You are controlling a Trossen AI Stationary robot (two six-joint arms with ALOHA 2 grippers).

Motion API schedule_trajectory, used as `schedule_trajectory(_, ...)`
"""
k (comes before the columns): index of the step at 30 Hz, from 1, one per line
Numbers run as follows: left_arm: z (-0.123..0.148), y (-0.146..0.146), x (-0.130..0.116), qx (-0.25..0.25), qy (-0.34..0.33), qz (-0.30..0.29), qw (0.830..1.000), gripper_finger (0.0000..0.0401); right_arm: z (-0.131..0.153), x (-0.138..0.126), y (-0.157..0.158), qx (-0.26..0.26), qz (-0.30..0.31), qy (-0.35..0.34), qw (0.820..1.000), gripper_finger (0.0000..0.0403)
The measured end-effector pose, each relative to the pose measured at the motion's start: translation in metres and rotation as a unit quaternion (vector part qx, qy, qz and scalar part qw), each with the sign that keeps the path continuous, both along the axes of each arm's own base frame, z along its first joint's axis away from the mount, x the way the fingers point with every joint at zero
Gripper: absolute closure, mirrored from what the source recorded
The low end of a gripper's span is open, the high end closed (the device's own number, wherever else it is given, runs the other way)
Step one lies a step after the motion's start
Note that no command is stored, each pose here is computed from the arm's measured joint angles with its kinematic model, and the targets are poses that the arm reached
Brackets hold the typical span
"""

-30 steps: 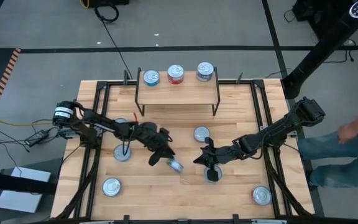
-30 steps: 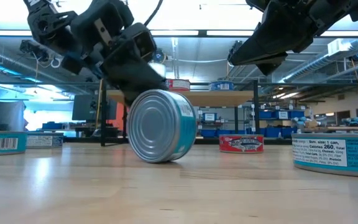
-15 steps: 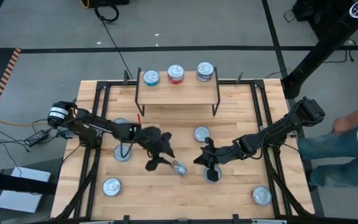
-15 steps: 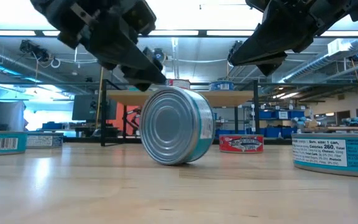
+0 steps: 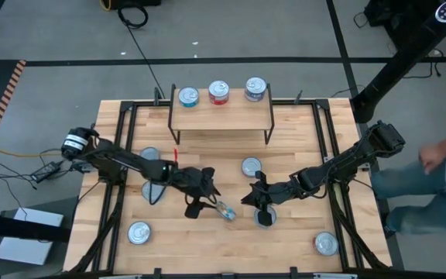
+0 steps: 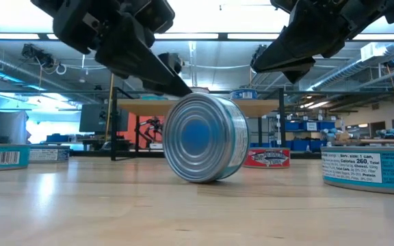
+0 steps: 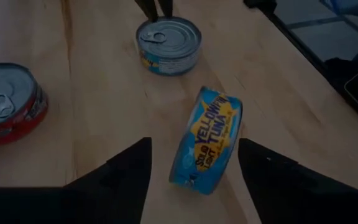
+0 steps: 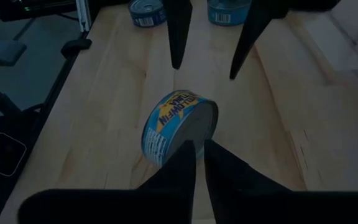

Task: Stack canned seafood by type on shelf
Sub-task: Stack the yellow blue tuna can on top of the other yellow blue tuna can on the shelf

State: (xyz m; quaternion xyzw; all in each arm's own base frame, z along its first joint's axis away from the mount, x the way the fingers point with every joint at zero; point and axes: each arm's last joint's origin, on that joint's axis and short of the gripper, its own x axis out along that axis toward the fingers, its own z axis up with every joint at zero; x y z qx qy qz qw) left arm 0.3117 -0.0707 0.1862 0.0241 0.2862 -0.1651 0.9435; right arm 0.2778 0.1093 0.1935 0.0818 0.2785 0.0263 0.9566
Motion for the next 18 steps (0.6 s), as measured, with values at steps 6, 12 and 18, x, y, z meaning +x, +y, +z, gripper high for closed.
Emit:
schedule_trajectory(6,-0.005,-0.003,0.01,0.0,0.007,-0.011,1.0,0.0156,0.0,0.0,0.0,0.0,0.0,0.0,1.0,0.0355)
schedule_trajectory(12,-0.013,-0.012,0.027,0.016,0.041,-0.037,0.998,0.0156,0.0,0.0,0.0,0.0,0.0,0.0,1.0,0.0353)
schedule_trajectory(18,-0.015,-0.02,0.038,0.047,0.078,-0.063,0.994,0.0155,0.0,0.0,0.0,0.0,0.0,0.0,1.0,0.0353)
